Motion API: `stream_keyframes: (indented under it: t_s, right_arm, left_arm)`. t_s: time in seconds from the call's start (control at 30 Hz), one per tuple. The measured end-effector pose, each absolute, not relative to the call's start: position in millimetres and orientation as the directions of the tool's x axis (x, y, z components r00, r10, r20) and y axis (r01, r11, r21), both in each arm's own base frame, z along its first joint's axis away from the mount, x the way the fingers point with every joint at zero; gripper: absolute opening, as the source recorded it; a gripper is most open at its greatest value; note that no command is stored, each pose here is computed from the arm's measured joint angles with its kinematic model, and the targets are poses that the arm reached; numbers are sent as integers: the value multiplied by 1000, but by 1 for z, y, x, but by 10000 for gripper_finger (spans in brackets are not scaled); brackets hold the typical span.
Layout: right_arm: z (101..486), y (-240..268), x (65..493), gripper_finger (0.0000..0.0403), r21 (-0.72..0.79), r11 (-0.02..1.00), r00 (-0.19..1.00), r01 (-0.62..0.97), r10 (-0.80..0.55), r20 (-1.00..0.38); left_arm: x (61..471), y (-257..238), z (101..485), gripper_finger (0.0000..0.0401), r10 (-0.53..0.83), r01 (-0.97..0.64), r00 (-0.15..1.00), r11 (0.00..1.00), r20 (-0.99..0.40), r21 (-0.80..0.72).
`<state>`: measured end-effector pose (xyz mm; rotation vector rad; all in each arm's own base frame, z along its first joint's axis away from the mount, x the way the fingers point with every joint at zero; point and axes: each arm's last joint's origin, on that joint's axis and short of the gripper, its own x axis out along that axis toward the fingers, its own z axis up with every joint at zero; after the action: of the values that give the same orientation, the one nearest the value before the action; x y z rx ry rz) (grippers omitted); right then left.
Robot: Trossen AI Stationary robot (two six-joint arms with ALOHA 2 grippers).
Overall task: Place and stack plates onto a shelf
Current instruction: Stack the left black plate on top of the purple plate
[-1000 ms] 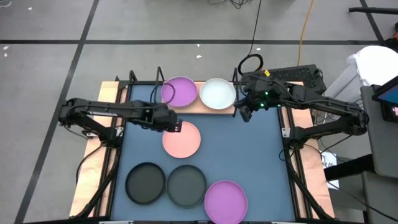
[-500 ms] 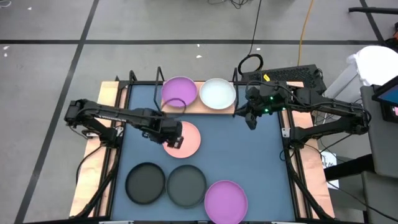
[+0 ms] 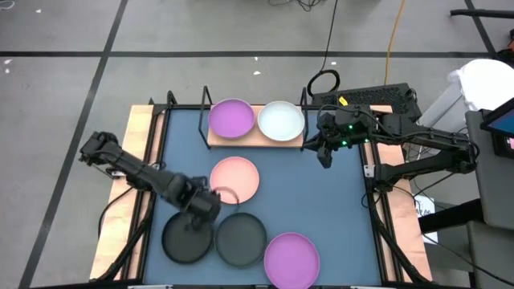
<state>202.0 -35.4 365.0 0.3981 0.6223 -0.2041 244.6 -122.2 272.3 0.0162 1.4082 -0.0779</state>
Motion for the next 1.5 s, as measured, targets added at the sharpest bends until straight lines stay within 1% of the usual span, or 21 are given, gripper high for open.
stream_keyframes:
  t_s: [0.07,0.1,0.17,0.37,0.5,0.7,0.77,0.93,1.1,1.33,1.4,1.5]
  right_arm:
    - [365,-35,202,55,301,904,796,303,-67,-601]
    - [365,-35,202,55,302,904,796,304,-66,-602]
    - [365,-34,202,55,302,905,796,300,-63,-601]
    - [365,-33,202,55,303,907,798,294,-58,-599]
    - [365,-33,202,55,307,905,798,296,-58,-599]
    - [365,-33,202,55,325,895,799,306,-56,-599]
    - [365,-33,202,55,327,894,799,307,-56,-599]
    - [365,-30,203,55,327,898,800,293,-43,-599]
    - [366,-29,203,55,326,901,801,287,-38,-598]
    - [366,-29,203,55,325,902,801,286,-38,-598]
    - [366,-29,203,55,325,902,801,286,-38,-598]
    - [366,-29,203,55,325,902,801,286,-38,-598]
  left_arm:
    - [239,-132,272,230,-13,232,167,972,-986,26]
    - [236,-137,272,230,-4,271,175,961,-985,44]
    - [233,-142,266,230,-5,289,182,956,-983,49]
    - [220,-144,227,229,11,261,121,964,-993,43]
    - [218,-142,207,229,6,254,136,966,-991,41]
    - [218,-133,181,229,-69,225,124,973,-990,-40]
    - [216,-129,176,229,-59,214,115,976,-992,-33]
    - [219,-120,173,229,-16,193,133,981,-991,10]
    - [217,-116,160,229,-38,185,144,983,-989,-11]
    - [211,-109,148,229,-36,158,119,987,-992,-17]
    - [211,-108,146,223,-40,161,120,987,-992,-20]
    - [209,-108,143,195,-48,179,126,983,-991,-25]
